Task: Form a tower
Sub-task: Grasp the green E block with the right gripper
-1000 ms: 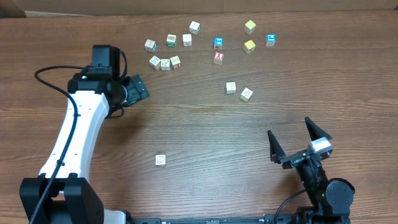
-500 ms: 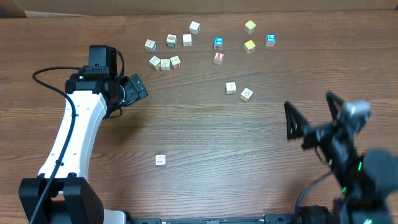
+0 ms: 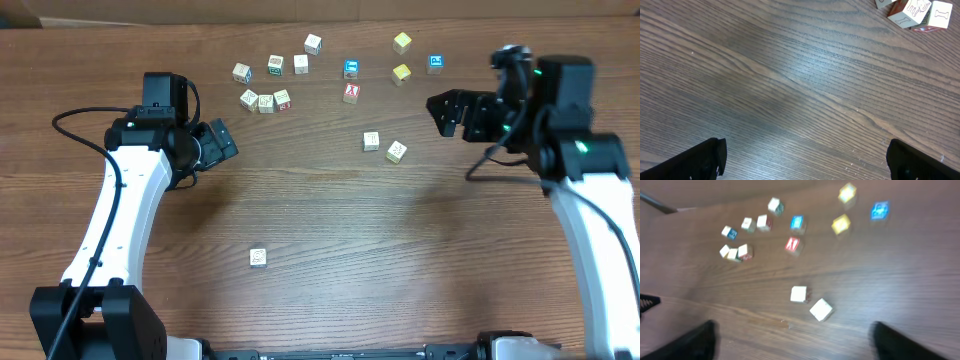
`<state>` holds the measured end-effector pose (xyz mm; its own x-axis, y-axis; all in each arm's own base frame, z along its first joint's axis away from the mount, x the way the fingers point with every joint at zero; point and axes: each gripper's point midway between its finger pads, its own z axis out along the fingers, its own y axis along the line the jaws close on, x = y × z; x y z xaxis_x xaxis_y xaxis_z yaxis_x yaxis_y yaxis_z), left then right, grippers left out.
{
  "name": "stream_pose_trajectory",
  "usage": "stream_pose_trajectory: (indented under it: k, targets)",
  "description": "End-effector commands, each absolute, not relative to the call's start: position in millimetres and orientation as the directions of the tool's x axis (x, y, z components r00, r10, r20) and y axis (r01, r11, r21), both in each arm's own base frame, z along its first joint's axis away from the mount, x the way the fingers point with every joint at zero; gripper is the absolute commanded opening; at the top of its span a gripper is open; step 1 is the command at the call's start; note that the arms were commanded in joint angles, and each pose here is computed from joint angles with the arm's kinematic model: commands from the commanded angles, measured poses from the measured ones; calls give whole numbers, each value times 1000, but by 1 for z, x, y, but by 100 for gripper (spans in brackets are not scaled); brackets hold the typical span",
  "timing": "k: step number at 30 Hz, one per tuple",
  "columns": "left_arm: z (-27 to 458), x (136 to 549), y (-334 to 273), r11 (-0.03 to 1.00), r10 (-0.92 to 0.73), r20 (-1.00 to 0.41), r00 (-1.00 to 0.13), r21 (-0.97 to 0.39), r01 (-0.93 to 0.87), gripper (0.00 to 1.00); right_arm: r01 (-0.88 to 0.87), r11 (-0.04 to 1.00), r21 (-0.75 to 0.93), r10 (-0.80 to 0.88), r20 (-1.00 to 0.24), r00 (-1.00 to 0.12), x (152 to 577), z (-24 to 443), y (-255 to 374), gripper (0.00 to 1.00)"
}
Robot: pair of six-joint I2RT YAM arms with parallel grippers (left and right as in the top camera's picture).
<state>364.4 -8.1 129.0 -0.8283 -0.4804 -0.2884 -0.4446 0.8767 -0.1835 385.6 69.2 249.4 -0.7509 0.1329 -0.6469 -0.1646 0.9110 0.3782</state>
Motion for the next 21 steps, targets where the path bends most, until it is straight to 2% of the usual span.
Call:
stream_pose_trajectory:
  k: [1,3,8,14,21]
  targets:
    - [134,367,-9,884,-466,-302,-832,-188,-427,100,-149,872,466,142,-533,-834,396,213,86,68]
    - [134,367,-9,884,-466,-302,-832,-189,-427,99,-42,882,470,196,-445,-874,402,183,85,62]
    - [134,367,-9,884,-466,-302,-832,-188,-427,99,228,911,343,342,-320,-884,419,109,87,65]
    - [134,367,-9,884,-466,-302,-832,-188,-427,100,360,903,235,427,-397,-812,441,80,95,66]
    - [134,367,-9,884,-466,-302,-832,-189,-427,100,441,877,192,480,-422,-769,445,60,103,58]
